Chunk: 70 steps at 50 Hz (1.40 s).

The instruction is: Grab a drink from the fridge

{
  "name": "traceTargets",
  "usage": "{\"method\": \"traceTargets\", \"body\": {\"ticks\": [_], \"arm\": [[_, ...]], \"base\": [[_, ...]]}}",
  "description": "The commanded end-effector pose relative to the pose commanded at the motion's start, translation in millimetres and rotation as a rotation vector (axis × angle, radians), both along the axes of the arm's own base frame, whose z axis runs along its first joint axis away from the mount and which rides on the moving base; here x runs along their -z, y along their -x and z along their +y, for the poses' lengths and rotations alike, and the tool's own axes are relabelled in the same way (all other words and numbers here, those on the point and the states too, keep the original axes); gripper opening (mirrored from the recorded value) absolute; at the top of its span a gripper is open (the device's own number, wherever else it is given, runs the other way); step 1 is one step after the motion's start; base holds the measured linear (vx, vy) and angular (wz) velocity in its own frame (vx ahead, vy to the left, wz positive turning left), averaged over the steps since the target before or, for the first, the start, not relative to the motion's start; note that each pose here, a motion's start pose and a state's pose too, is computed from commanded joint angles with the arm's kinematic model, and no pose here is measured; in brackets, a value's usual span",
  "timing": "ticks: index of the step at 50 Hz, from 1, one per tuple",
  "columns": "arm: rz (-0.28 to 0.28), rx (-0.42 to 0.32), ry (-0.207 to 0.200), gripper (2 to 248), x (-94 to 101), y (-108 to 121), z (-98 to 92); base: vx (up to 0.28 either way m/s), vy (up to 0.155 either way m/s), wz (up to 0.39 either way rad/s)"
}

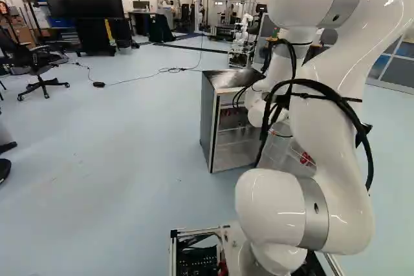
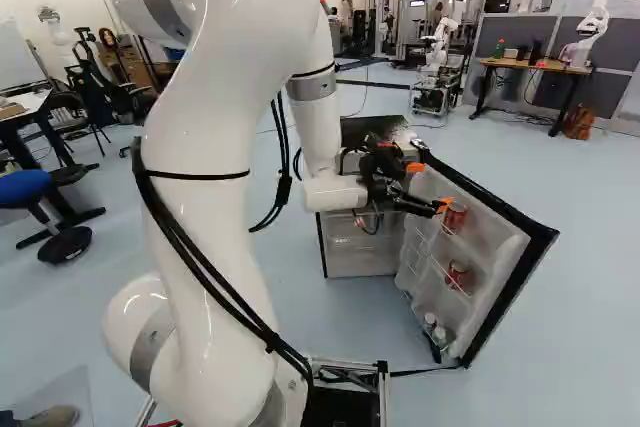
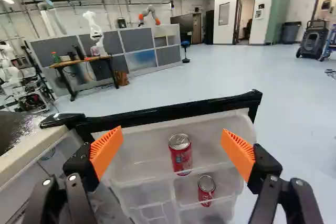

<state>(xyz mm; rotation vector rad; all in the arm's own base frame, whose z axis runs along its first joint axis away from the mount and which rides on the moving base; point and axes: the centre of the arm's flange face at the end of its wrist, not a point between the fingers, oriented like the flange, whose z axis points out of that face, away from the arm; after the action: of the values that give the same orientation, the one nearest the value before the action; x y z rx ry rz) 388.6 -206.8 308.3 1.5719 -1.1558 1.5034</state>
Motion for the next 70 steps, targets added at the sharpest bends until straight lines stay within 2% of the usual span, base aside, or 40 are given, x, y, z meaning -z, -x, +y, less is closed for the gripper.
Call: {"method": "traceTargets", "body": {"ticks": [24,52,70], "arm": [[0.035,-0.208,0.023,247,-5.7,23,7.5],[0.071,-0.46,0.043,247,-11.5,54,29.1],[0.081,-0.638,0.062,247,-12.4,53,42.3]], "base": [[0.0,0.0,0.0],[0.0,0.0,0.0],[0.0,0.0,0.0]]}}
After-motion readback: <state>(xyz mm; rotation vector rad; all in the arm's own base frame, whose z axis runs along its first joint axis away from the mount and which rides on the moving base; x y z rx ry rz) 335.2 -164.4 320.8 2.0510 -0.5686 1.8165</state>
